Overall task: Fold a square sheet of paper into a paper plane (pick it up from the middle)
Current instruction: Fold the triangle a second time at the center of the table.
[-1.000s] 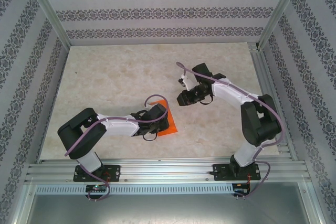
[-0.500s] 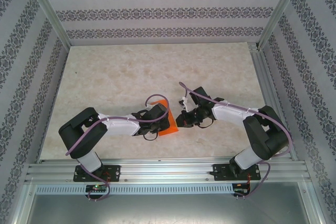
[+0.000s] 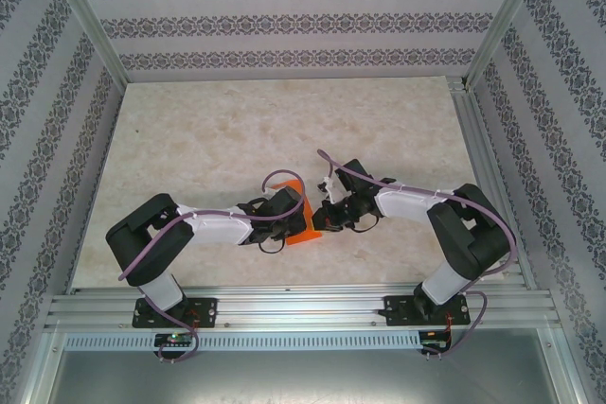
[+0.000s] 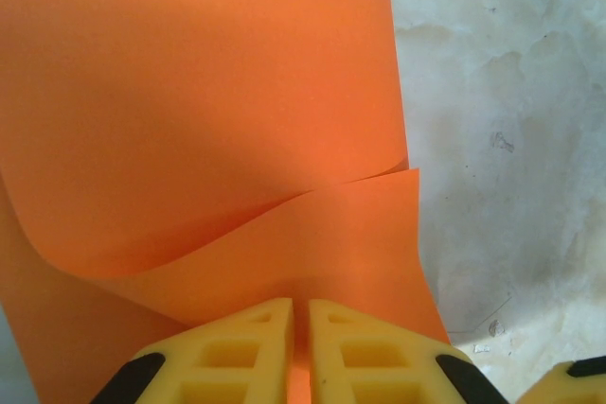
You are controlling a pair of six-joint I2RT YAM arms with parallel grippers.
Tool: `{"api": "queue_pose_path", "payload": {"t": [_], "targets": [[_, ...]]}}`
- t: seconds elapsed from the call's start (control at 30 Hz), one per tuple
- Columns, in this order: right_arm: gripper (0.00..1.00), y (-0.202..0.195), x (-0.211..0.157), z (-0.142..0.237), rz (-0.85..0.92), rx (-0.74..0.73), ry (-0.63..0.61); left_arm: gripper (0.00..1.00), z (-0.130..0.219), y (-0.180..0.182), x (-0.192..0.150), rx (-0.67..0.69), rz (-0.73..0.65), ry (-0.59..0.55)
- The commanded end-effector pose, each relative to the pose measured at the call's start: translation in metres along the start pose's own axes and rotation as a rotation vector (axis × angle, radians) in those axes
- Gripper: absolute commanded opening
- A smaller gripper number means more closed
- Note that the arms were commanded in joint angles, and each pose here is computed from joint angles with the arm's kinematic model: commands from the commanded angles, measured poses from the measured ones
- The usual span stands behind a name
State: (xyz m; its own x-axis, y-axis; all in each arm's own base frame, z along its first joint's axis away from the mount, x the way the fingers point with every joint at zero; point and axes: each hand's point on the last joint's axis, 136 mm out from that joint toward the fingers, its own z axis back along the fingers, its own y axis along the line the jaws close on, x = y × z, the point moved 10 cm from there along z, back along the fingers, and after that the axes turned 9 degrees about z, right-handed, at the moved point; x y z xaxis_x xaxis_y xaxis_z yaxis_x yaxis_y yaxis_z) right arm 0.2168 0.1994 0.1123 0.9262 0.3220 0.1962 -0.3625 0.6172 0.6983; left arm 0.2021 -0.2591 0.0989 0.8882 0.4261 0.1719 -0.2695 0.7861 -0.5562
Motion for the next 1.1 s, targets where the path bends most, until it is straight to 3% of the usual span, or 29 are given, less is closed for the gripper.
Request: {"api": "queue_pose_path", "payload": {"t": [0.0, 0.73, 1.07], "targets": [[0.02, 0.003, 0.007, -0.005, 0.011, 0.014, -0.005, 0.16, -0.005, 0.008, -0.009, 0.064, -0.013, 0.02], [0.01, -0.029, -0.025, -0.018, -0.098, -0.138, 0.116, 0.15, -0.007, 0.009, -0.01, 0.07, -0.019, 0.027], [0.02, 0.014, 0.001, 0.033, -0.001, -0.116, -0.084, 0.15, -0.006, 0.01, -0.009, 0.071, -0.019, 0.025]]}}
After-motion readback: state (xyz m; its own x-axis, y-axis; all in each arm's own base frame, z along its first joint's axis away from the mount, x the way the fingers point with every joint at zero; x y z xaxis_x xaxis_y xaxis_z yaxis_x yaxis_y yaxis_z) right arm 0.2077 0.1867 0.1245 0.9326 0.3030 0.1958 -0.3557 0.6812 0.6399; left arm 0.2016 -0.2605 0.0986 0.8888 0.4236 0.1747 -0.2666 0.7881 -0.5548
